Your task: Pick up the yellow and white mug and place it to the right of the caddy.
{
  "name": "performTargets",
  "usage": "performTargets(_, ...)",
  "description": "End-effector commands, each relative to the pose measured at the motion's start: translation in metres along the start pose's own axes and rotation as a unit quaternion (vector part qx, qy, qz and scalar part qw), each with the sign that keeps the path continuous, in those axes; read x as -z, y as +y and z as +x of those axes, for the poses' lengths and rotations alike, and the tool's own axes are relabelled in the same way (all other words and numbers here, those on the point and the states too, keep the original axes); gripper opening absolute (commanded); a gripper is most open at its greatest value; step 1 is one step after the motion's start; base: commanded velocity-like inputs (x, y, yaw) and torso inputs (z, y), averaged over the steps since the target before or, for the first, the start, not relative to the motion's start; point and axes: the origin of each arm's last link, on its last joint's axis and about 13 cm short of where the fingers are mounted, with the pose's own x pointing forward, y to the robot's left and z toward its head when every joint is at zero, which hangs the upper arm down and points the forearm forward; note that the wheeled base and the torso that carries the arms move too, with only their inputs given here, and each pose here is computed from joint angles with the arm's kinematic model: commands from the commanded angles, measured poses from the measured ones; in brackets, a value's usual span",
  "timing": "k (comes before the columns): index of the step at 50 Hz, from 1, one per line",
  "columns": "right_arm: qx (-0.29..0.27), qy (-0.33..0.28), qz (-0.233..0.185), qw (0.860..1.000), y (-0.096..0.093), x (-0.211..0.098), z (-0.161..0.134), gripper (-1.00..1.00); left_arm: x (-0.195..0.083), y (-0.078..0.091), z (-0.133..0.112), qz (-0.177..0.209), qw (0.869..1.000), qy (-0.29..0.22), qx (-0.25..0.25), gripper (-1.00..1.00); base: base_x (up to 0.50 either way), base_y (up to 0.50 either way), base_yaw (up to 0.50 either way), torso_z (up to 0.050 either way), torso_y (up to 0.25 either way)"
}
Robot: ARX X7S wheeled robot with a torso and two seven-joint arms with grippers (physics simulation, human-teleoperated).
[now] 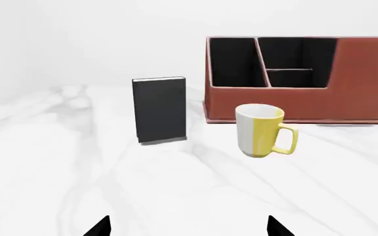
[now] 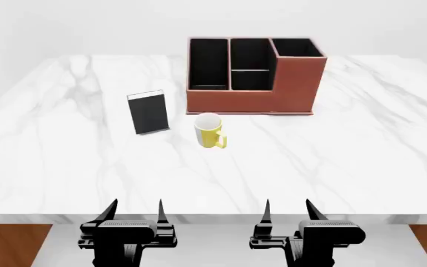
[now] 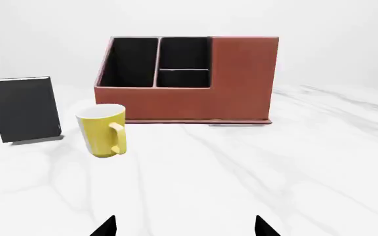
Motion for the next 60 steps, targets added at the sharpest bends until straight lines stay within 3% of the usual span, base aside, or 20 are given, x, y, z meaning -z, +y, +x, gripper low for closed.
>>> performTargets(1, -0.015, -0.007, 0.001, 1.0, 0.002, -0.001, 0.0, 1.0, -0.001, 0.0, -0.001, 0.002, 1.0, 0.0, 0.005, 1.0, 0.0, 0.0, 0.0, 0.0, 0.0)
performTargets(5, -0.046, -0.008, 0.005, 0.999, 0.003, -0.01, 0.003, 1.0, -0.006, 0.0, -0.006, -0.001, 0.999, 0.01, 0.032, 1.0, 0.0, 0.0, 0.0, 0.0, 0.0)
performTargets(20, -0.021, -0.025, -0.036, 0.999, -0.01, -0.084, 0.019, 1.0, -0.068, 0.004, -0.001, 0.021, 0.999, -0.023, 0.009, 1.0, 0.0, 0.0, 0.0, 0.0, 0.0)
performTargets(29, -0.025, -0.035, -0.071, 0.997, -0.016, -0.114, 0.024, 1.0, -0.103, 0.003, 0.003, 0.048, 0.997, -0.061, 0.001, 1.0, 0.0, -0.02, 0.0, 0.0, 0.0)
performTargets(48, -0.034, -0.038, -0.069, 0.996, -0.015, -0.109, 0.02, 1.0, -0.106, 0.006, 0.002, 0.057, 0.996, -0.072, -0.01, 1.0, 0.13, -0.47, 0.0, 0.0, 0.0)
performTargets(60, -0.032, -0.043, -0.075, 0.996, -0.015, -0.108, 0.018, 1.0, -0.106, 0.006, 0.0, 0.064, 0.995, -0.079, -0.007, 1.0, 0.42, -0.27, 0.0, 0.0, 0.0)
